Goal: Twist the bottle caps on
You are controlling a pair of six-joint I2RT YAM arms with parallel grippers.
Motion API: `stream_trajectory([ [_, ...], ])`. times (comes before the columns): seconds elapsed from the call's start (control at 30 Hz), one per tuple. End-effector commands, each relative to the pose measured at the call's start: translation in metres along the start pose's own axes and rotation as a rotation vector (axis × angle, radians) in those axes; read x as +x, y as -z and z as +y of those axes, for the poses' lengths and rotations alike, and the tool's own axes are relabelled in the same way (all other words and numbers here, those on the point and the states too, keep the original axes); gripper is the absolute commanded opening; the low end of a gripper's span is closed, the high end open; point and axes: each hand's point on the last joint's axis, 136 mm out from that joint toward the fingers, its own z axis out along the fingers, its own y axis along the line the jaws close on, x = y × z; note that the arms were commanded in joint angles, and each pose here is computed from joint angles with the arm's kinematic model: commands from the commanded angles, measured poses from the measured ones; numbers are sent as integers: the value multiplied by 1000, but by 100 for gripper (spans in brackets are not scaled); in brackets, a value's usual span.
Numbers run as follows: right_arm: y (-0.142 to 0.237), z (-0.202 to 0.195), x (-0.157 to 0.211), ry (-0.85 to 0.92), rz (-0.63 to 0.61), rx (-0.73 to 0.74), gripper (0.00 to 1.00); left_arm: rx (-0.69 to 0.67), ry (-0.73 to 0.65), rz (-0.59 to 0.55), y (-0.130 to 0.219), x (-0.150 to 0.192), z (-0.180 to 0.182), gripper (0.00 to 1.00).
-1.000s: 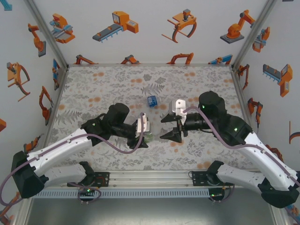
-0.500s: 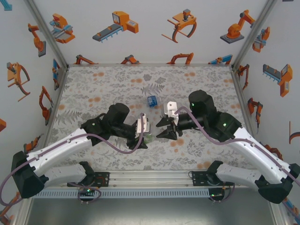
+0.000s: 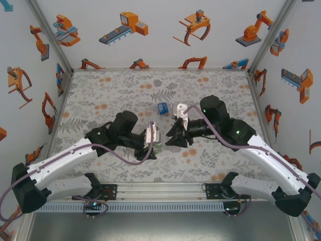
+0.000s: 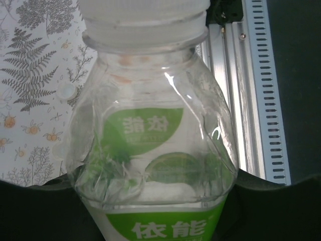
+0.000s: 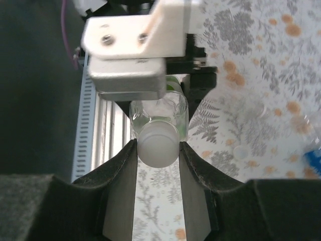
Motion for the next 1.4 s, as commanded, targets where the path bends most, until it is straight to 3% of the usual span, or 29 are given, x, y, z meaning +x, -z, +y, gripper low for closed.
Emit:
stream_trajectory([
  [0.0,-5,-36,10,-338,3,182,0,-99,-24,-46,4,-15,17,0],
  [0.33,7,-83,58,-1196,-56,547,0,-223,-10,-24,-5,-10,46,0],
  [0.5,6,-88,62,-1345,-106,569,0,-227,1,-21,-7,-9,49,0],
  [0.7,14,-90,48,-1218,-91,589,2,-196,-1,-34,-8,-11,43,0],
  [0.83,21,-84,26,-1017,-98,540,40,-174,3,-21,-8,-9,39,0],
  [0.97,27,-66,-3,-708,-122,431,54,-126,0,-16,-6,-10,30,0],
  [1.1,33,-49,-15,-428,-100,369,57,-54,-12,-24,-5,-13,16,0],
  [1.37,26,9,-17,32,-64,67,59,60,-29,-91,2,-25,-7,0],
])
